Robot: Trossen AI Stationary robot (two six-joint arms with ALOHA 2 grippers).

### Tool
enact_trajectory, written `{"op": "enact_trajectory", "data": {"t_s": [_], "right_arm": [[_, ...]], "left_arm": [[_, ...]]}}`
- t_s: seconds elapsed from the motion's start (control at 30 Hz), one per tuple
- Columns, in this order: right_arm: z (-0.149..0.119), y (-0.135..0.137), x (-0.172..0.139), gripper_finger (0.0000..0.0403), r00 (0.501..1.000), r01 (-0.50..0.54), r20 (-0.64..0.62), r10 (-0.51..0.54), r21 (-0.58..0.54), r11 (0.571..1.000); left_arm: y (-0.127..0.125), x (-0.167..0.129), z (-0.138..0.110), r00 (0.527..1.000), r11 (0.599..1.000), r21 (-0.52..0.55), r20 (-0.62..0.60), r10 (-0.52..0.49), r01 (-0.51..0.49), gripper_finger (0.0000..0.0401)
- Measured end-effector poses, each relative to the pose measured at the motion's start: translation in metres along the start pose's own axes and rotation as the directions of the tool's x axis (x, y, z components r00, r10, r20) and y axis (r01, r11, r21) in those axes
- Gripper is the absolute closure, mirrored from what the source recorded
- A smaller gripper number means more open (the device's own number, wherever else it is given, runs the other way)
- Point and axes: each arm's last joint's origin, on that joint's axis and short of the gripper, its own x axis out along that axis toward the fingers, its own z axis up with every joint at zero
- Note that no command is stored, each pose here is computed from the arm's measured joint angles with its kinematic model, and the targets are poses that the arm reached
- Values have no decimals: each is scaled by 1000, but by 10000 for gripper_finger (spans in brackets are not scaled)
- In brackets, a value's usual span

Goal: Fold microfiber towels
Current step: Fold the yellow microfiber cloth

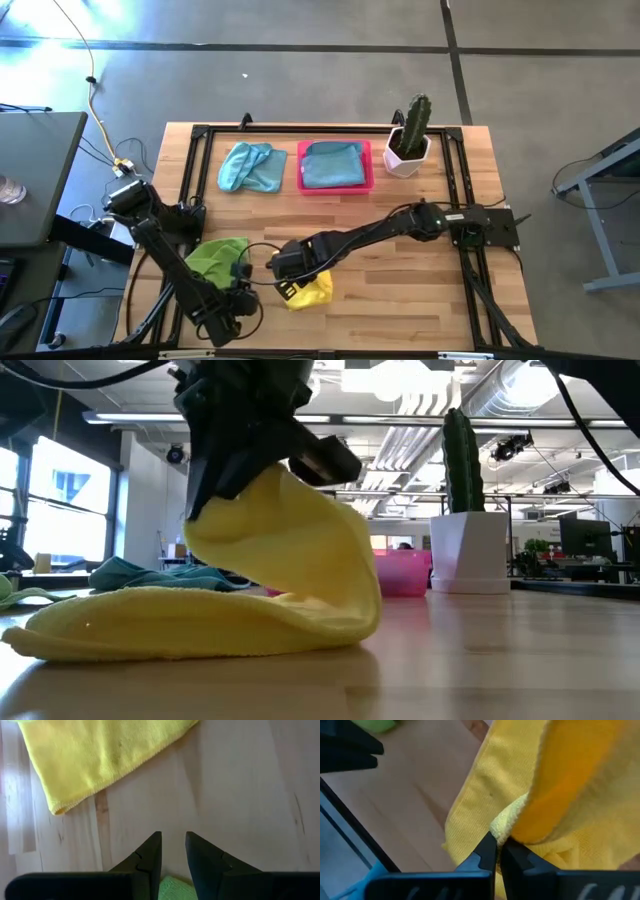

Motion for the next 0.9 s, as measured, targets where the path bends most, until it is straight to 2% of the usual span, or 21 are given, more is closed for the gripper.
{"op": "enact_trajectory", "data": {"t_s": [0.17, 0.33, 0.47, 0.63, 0.7, 0.77, 0.83, 0.9], "right_arm": [[2, 3, 3, 379, 999, -29, 12, 30, -79, 996], [6, 10, 2, 310, 993, -99, 51, 107, -144, 985], [11, 8, 2, 258, 992, -103, 55, 115, -185, 977], [20, 6, -27, 228, 987, -114, 74, 142, -301, 947], [19, -1, -42, 227, 993, -16, 103, 53, -330, 944], [14, -13, -49, 231, 983, 160, 143, -118, -331, 930], [10, -27, -52, 235, 941, 333, 176, -290, -313, 889], [9, -33, -53, 237, 904, 424, 204, -377, -299, 855]], "left_arm": [[-2, -2, -3, 1000, 1000, -11, -8, 4, -5, 323], [-1, -2, -4, 1000, 999, -34, -14, 9, -9, 323], [-2, -2, -4, 1000, 999, -44, -21, 0, -1, 323], [-2, -2, -4, 1000, 999, -53, -19, 0, -1, 323], [-2, -2, -4, 1000, 997, -74, -18, 0, -1, 323], [-2, -2, -4, 1000, 995, -97, -17, -1, -1, 323], [-2, -2, -4, 1000, 993, -114, -15, -2, 1, 323], [-2, -2, -3, 1000, 992, -129, -9, 1, -2, 323]]}}
